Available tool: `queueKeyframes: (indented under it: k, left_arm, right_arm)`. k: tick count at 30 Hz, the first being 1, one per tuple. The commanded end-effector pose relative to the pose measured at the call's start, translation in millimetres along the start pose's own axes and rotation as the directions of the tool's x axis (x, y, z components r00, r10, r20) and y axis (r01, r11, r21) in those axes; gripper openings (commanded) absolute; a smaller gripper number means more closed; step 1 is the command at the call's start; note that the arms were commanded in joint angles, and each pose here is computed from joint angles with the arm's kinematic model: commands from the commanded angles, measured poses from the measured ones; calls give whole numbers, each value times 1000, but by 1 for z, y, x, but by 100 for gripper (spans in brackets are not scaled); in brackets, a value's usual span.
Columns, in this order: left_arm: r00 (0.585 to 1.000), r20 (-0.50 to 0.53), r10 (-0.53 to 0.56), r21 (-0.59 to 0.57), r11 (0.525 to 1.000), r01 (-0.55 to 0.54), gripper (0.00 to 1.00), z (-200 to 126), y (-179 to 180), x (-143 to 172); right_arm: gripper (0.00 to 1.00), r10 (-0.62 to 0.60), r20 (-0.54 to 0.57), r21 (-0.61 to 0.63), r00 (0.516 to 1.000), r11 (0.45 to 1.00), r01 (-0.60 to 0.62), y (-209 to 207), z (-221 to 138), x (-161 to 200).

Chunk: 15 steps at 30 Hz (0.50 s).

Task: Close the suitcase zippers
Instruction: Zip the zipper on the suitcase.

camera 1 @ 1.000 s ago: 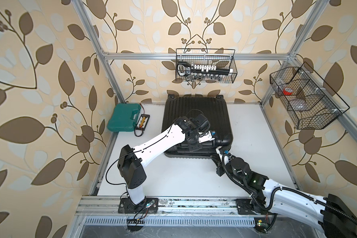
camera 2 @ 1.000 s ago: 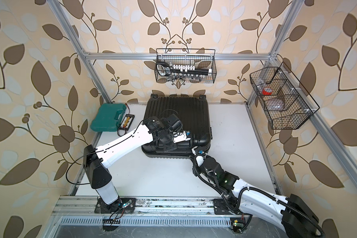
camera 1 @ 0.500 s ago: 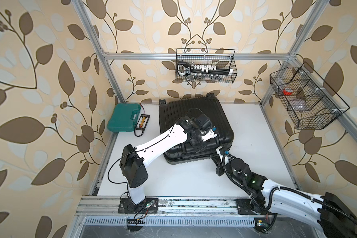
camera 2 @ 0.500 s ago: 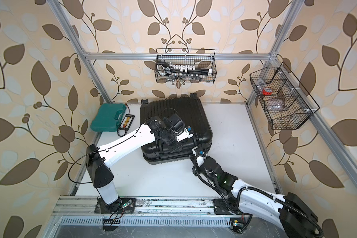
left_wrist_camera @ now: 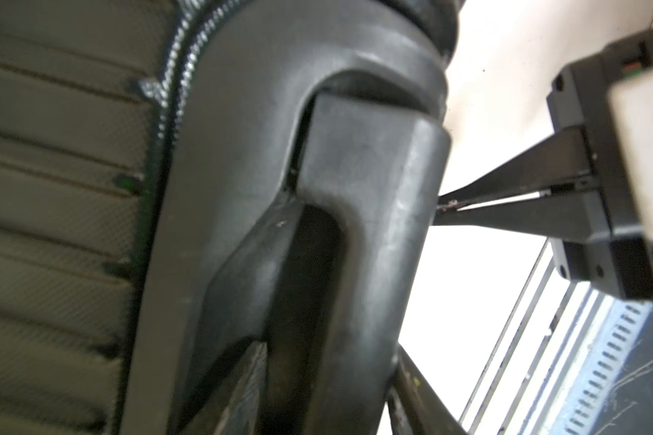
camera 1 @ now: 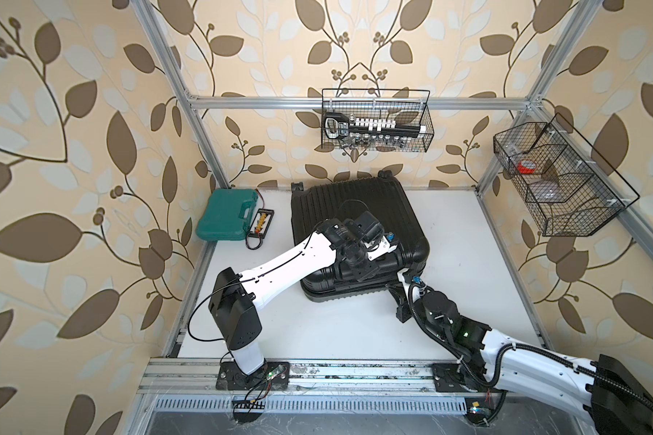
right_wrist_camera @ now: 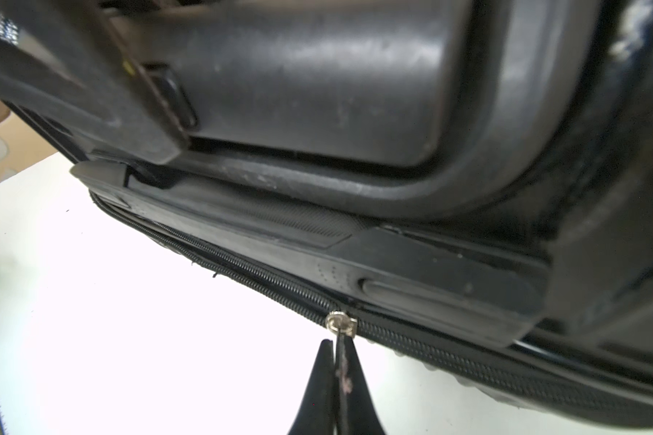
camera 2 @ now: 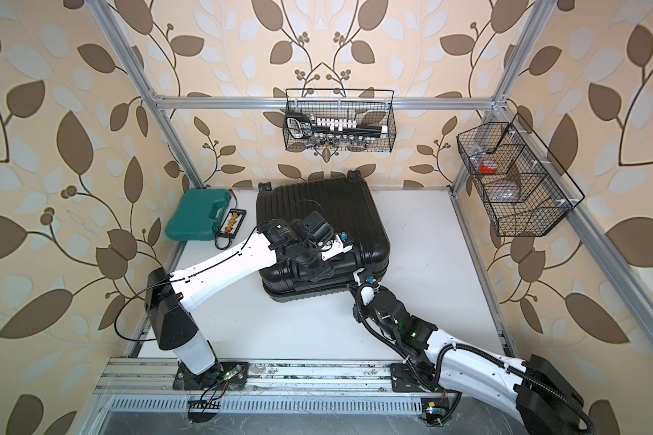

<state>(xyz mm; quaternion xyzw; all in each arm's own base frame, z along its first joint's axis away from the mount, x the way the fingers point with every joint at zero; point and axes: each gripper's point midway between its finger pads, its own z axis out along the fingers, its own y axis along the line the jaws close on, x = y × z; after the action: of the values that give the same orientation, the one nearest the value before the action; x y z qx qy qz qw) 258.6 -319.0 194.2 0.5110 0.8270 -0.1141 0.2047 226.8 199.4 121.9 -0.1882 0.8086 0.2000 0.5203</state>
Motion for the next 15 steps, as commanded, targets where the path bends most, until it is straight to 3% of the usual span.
queueKeyframes:
  k: [1,6,15]
  left_arm:
    - [999,21,48,-86,995,-46,51,-10,20,2]
    - [999,-6,42,-100,994,-42,42,-1,24,3]
    - [990,142,-21,-74,997,32,26,-12,24,-43]
  right_arm:
    - [0,3,-4,-40,1000,999,-3,7,-2,3]
    - [0,-4,-12,-67,1000,998,3,13,-1,4]
    - [0,-41,22,-224,999,974,45,40,-5,0]
